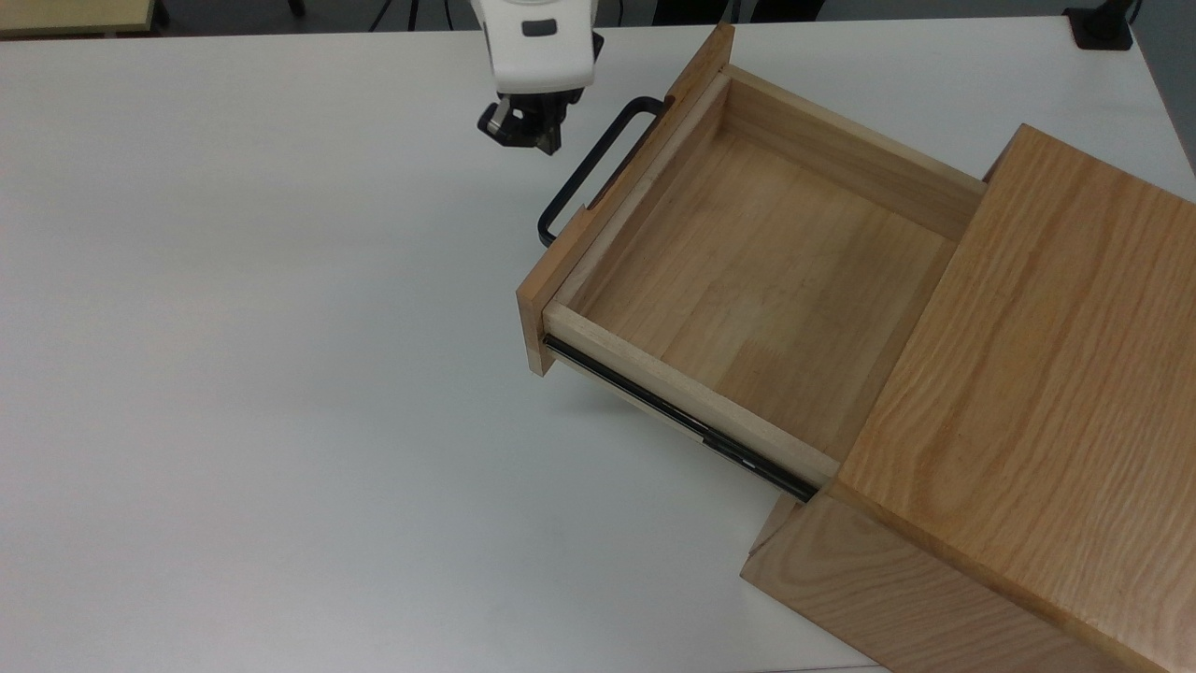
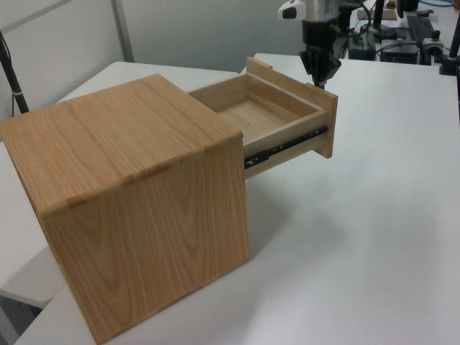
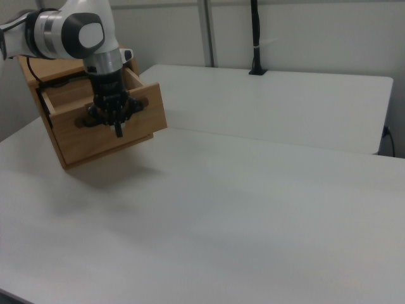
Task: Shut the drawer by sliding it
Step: 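Move the gripper down toward the open drawer's front panel, then push the drawer front with the gripper into the wooden cabinet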
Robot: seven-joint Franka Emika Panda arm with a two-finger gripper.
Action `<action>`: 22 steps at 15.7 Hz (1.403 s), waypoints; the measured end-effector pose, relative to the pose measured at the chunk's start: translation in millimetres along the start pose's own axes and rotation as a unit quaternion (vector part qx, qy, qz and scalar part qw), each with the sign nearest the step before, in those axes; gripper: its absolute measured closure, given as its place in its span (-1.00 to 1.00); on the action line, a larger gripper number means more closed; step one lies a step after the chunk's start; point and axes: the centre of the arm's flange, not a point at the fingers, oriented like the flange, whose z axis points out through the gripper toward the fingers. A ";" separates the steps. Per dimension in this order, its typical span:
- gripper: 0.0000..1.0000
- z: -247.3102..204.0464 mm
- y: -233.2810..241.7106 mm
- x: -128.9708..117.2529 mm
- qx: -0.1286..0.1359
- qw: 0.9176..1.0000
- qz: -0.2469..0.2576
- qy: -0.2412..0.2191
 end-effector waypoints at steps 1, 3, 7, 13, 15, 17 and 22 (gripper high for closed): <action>0.99 -0.7 -1.9 4.8 -0.005 1.000 -0.007 0.005; 0.99 -2.4 -8.8 17.7 -0.017 1.000 -0.020 0.016; 0.99 -3.7 -17.0 36.1 -0.014 0.998 -0.026 0.056; 0.99 -4.3 -24.5 62.6 -0.013 0.992 -0.028 0.120; 0.99 -5.2 -34.5 81.2 -0.025 0.988 -0.038 0.144; 0.99 -5.5 -44.1 97.6 -0.036 0.984 -0.047 0.165; 0.99 -4.1 -53.6 132.3 -0.055 0.966 -0.039 0.248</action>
